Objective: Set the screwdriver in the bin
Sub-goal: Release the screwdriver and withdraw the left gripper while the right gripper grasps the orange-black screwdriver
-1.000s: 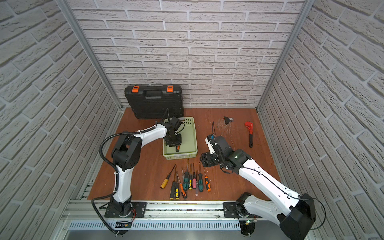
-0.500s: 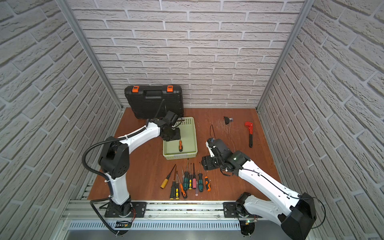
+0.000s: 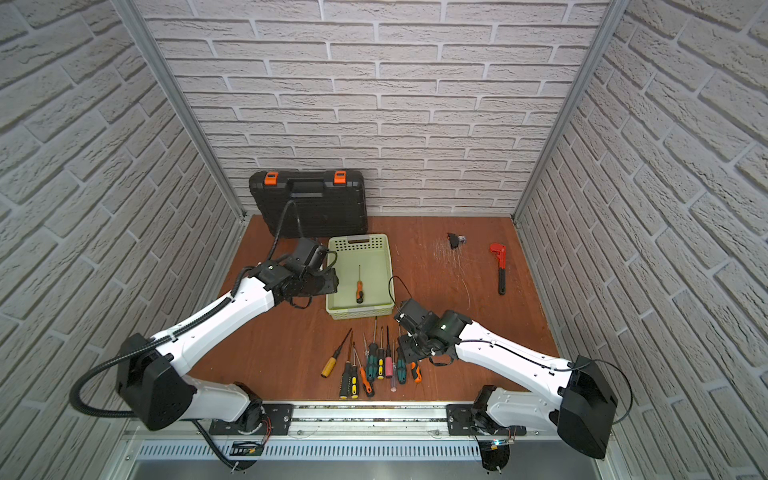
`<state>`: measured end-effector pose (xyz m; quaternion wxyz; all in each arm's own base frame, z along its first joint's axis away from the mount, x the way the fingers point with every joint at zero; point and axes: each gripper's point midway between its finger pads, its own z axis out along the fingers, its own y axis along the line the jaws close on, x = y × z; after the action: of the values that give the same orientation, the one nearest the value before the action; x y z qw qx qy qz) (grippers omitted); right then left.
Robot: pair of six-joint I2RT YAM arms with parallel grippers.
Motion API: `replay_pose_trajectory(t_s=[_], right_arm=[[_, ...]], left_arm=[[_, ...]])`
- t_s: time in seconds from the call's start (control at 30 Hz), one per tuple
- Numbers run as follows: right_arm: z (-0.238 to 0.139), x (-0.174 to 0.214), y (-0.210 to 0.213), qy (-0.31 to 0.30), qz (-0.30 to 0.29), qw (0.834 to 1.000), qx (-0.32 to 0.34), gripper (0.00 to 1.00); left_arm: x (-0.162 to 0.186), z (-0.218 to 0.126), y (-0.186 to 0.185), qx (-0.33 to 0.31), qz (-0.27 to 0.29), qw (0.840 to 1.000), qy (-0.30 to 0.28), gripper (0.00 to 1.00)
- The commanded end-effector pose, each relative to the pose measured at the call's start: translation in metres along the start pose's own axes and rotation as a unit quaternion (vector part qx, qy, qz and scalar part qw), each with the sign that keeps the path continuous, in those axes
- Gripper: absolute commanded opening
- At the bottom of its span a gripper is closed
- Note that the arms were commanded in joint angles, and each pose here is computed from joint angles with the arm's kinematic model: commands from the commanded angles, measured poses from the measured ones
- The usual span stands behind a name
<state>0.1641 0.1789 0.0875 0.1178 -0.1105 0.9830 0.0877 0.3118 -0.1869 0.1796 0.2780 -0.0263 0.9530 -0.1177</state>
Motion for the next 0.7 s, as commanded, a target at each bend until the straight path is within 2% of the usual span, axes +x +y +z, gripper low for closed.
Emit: replay_pose_trajectory(t_s=[0.0, 0.4, 0.67], right_arm=[[0.014, 0.010, -0.012, 0.019, 0.020, 0.999, 0.038, 0.52], [0.051, 0.022, -0.011, 0.057, 0.033, 0.997, 0.044, 0.52], [0.064, 0.030, -0.014, 0.078, 0.030, 0.995, 0.055, 0.45]], left_arm=[[-0.009, -0.002, 0.013, -0.015, -0.016, 0.999, -0.023, 0.54], [-0.013, -0.004, 0.038, -0.024, -0.050, 0.998, -0.034, 0.55], [-0.008, -0.013, 0.048, -0.026, -0.067, 0.997, -0.041, 0.55]])
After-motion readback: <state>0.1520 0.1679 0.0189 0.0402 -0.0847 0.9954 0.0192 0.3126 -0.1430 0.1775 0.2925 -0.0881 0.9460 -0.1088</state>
